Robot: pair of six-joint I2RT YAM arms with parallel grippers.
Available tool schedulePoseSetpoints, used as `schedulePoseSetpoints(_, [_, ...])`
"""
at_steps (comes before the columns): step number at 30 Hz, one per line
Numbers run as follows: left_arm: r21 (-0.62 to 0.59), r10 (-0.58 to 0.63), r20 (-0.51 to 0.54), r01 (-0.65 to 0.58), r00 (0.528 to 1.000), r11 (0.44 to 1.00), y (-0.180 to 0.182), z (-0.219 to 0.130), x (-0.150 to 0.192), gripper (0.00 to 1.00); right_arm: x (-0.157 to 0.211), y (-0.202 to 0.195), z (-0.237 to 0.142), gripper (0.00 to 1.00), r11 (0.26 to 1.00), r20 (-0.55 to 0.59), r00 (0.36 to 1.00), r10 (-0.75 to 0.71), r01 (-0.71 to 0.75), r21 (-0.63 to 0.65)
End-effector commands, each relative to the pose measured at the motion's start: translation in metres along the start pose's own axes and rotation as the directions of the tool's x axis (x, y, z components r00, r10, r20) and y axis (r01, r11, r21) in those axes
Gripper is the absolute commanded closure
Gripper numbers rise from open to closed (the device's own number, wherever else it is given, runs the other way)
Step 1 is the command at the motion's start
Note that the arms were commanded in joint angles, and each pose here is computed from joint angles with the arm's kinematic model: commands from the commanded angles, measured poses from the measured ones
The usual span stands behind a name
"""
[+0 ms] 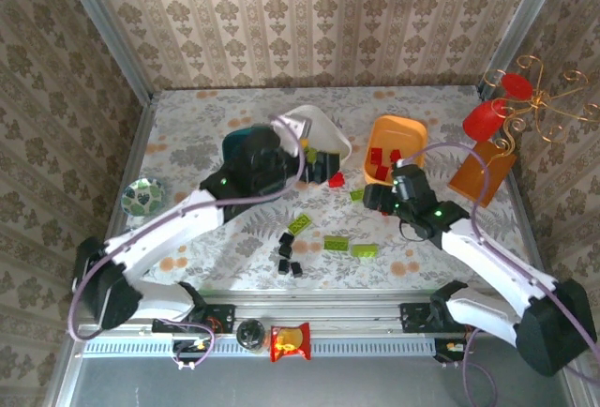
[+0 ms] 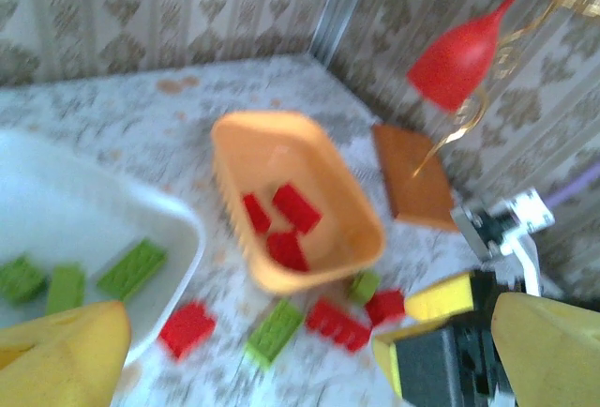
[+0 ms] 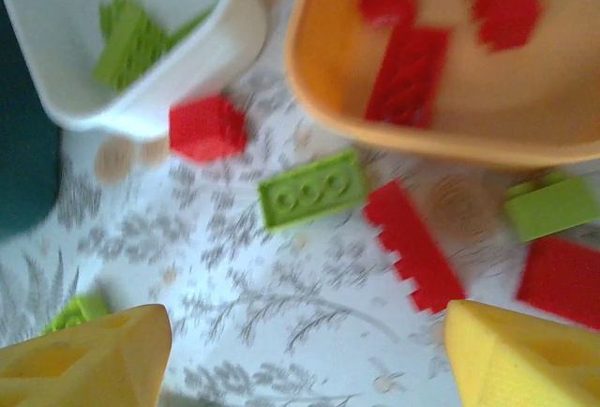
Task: Sort the legos into containers by color
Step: Pick up the lego from the bottom-center of the table.
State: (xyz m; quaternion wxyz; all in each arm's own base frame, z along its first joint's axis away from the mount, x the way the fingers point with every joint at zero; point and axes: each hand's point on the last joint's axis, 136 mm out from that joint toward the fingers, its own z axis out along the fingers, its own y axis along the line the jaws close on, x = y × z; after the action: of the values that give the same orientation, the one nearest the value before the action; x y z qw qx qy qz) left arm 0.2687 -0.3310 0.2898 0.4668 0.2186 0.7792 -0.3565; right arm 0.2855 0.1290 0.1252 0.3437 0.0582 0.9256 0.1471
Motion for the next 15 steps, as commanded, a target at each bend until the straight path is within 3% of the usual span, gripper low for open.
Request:
schedulePoseSetpoints(1, [-0.144, 0.033, -0.044, -0.039, 0.999, 0.989, 0.027, -0.028, 0.041, 0.0, 0.024, 0.031, 0.011, 0.22, 0.989, -0.096, 0.988, -0.122, 0.113, -0.098])
schedulePoseSetpoints(8, [-0.265, -0.046, -0.047, 0.032, 0.998, 0.964, 0.063, -0.093, 0.097, 0.0, 0.084, 0.07, 0.035, 0.2, 0.941, -0.262, 0.913, -0.313, 0.261, -0.215])
schedulePoseSetpoints(15, [-0.319, -0.112, 0.015, 0.111, 0.994, 0.941, 0.086, -0.127, 0.126, 0.0, 0.078, 0.119, 0.052, 0.2, 0.925, -0.208, 0.916, -0.343, 0.291, -0.244])
